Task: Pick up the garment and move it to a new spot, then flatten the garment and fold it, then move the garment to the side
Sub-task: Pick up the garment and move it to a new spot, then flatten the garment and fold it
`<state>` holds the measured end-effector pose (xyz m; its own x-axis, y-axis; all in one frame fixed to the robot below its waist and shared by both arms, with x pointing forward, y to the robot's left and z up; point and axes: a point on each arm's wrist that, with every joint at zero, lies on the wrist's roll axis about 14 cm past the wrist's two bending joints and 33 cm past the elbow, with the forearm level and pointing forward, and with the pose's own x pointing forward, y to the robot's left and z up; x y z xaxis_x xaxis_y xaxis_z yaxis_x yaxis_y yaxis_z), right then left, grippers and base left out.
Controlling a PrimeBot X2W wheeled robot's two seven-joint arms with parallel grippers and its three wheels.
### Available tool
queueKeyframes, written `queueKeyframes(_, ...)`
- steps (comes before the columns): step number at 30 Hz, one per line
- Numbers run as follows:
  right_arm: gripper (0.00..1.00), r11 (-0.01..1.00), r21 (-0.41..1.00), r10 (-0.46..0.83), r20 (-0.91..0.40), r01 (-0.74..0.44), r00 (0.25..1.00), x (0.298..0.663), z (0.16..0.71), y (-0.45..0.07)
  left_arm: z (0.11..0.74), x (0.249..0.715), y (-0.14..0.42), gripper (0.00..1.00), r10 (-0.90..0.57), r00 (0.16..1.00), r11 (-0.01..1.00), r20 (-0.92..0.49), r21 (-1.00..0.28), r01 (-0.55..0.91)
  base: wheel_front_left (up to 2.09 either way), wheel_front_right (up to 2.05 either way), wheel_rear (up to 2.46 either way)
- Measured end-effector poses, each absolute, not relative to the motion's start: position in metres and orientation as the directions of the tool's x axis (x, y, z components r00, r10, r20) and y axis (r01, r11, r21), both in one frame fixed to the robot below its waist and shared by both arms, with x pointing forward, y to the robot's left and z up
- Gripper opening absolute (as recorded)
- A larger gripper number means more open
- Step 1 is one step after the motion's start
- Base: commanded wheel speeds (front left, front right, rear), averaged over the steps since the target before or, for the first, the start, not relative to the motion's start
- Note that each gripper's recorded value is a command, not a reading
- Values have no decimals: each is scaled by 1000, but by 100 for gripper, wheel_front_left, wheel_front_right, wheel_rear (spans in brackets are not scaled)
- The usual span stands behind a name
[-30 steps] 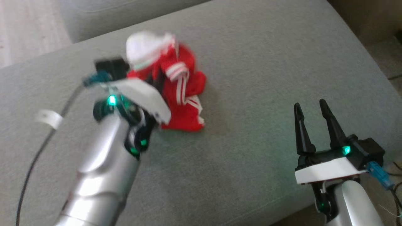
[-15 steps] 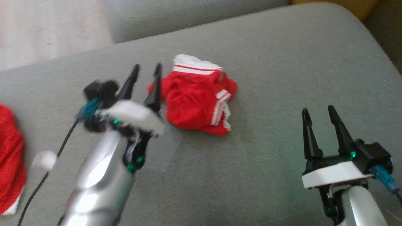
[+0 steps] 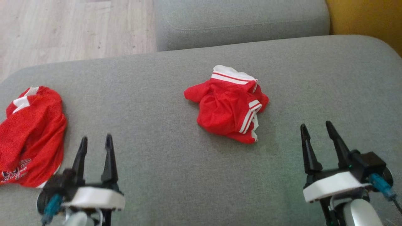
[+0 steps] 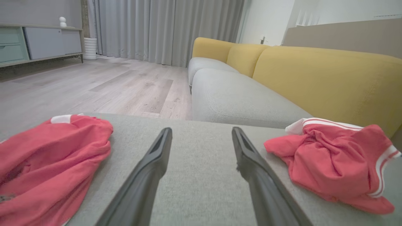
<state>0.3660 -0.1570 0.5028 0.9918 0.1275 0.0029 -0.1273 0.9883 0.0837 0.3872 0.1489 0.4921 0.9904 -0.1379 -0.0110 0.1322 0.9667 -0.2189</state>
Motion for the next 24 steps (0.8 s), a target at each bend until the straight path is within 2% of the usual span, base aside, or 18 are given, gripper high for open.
queueKeyframes(5, 100, 986, 87, 142, -29, -139, 989, 362, 496, -152, 482, 368, 161, 100, -98, 994, 971, -38, -221, 87, 0, 0, 0)
queueKeyframes(14, 100, 987, 91, 136, -41, -132, 990, 359, 492, -154, 486, 373, 165, 100, -81, 996, 976, -23, -207, 74, 0, 0, 0)
queueKeyframes(19, 100, 973, 96, 218, -85, -210, 972, 363, 483, -127, 478, 374, 167, 100, -74, 996, 976, -46, -209, 63, 0, 0, 0)
queueKeyframes(24, 100, 941, 132, 336, -228, -313, 914, 379, 454, -87, 473, 380, 169, 100, -64, 996, 976, -61, -212, 50, 0, 0, 0)
